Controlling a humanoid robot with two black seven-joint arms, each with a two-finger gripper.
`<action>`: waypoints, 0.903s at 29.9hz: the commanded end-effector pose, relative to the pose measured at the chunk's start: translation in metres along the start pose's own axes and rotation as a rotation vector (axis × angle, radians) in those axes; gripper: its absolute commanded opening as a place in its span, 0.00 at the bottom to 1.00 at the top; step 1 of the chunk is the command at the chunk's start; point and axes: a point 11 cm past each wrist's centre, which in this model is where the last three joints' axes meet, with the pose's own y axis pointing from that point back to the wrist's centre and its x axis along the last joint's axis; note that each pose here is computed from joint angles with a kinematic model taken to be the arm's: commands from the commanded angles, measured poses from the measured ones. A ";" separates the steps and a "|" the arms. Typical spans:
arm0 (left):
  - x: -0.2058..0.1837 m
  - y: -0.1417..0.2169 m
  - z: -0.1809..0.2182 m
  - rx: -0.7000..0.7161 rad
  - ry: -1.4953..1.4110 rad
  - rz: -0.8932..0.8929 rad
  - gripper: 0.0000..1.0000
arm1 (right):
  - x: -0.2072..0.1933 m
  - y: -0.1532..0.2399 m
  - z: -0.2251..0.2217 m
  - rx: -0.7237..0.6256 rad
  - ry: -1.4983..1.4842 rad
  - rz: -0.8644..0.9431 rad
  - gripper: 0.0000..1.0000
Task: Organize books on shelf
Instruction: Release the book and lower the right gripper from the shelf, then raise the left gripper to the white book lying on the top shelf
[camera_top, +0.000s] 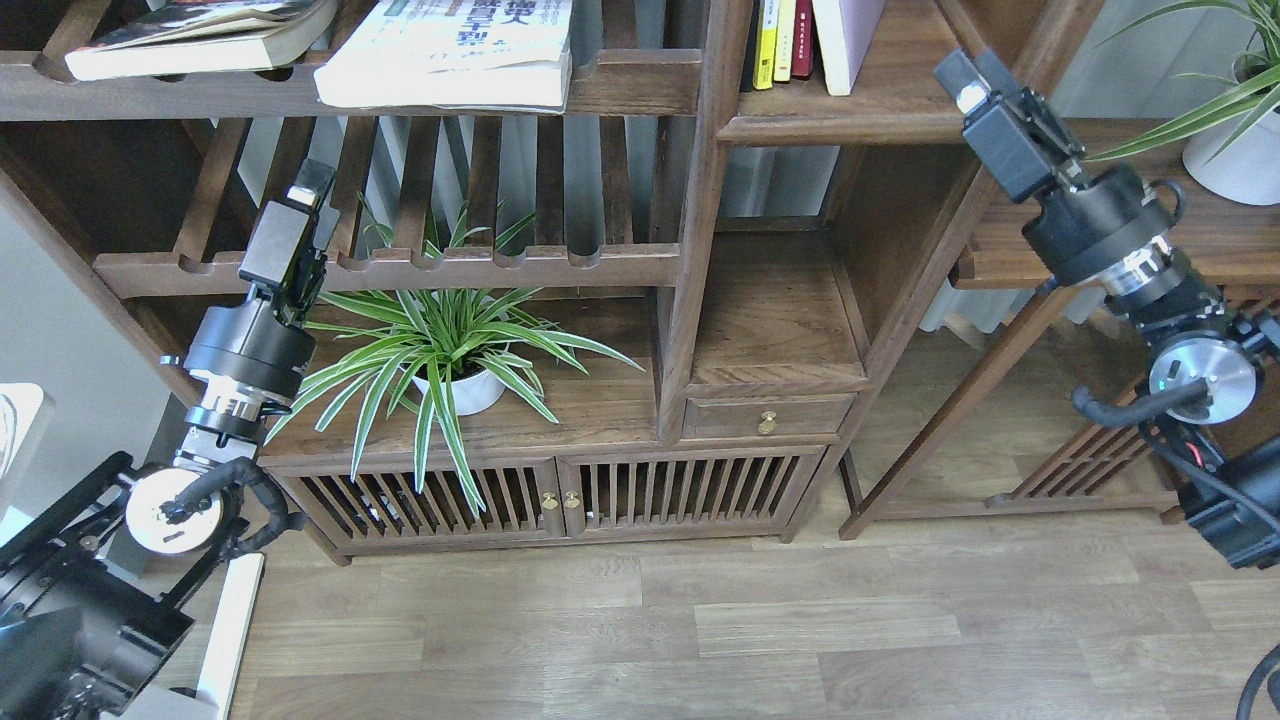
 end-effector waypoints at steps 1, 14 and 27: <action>-0.011 -0.012 -0.013 -0.007 0.051 -0.033 0.91 | 0.000 0.012 0.014 -0.019 -0.031 0.014 0.82; -0.077 -0.053 -0.047 0.000 0.212 -0.211 0.90 | -0.009 0.014 0.026 0.006 -0.124 0.013 0.82; -0.112 -0.050 -0.044 0.003 0.315 -0.295 0.90 | -0.010 0.012 0.031 0.001 -0.137 0.009 0.82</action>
